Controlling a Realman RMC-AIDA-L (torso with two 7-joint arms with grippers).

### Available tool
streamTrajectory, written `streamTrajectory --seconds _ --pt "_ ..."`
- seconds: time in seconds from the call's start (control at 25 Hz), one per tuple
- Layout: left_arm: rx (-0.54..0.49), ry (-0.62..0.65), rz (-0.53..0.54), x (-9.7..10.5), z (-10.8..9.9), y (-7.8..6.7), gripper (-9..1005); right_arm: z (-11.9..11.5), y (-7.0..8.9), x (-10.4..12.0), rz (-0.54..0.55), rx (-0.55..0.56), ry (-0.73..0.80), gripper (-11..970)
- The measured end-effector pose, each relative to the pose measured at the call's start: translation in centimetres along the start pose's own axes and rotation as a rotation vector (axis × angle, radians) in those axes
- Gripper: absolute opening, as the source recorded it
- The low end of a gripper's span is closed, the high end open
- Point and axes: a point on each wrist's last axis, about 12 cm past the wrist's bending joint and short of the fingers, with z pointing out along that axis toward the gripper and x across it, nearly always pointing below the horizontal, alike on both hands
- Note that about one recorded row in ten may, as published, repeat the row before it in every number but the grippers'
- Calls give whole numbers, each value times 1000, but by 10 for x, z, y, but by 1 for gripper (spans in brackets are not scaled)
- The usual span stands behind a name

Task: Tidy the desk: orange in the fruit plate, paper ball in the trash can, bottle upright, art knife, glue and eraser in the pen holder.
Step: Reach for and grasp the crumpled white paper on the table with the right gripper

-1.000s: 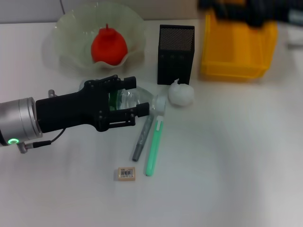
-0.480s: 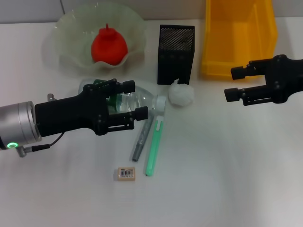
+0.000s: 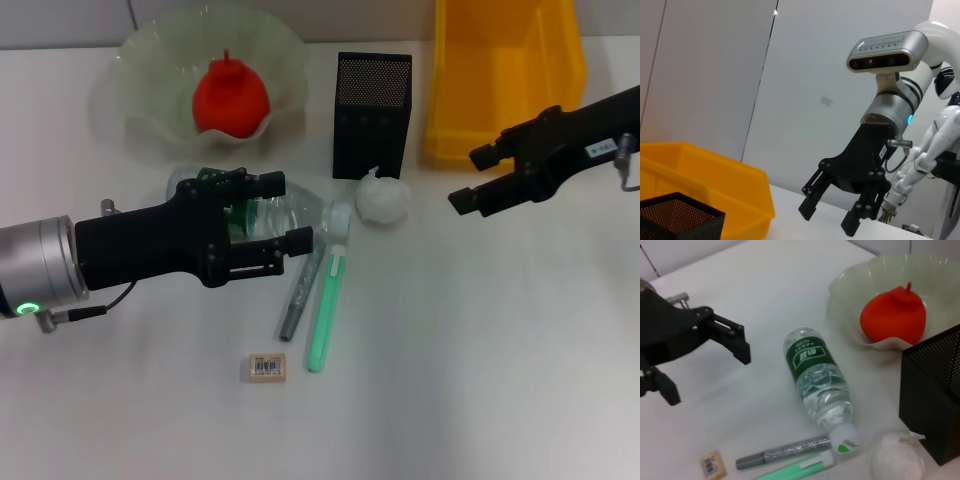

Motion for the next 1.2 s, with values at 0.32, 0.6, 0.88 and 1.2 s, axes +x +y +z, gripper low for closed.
streamTrajectory --seconds 0.32,0.6,0.88,1.2 --pt "-7 -2 -3 1 -1 0 826 3 -1 -3 -15 7 4 730" --pt "-11 -3 -1 1 -1 0 826 3 -2 -6 -26 9 10 729" --pt "-19 1 1 1 -1 1 826 4 -2 -8 -33 12 20 729" --pt "-18 4 5 1 0 2 826 12 -2 -12 -49 16 68 730"
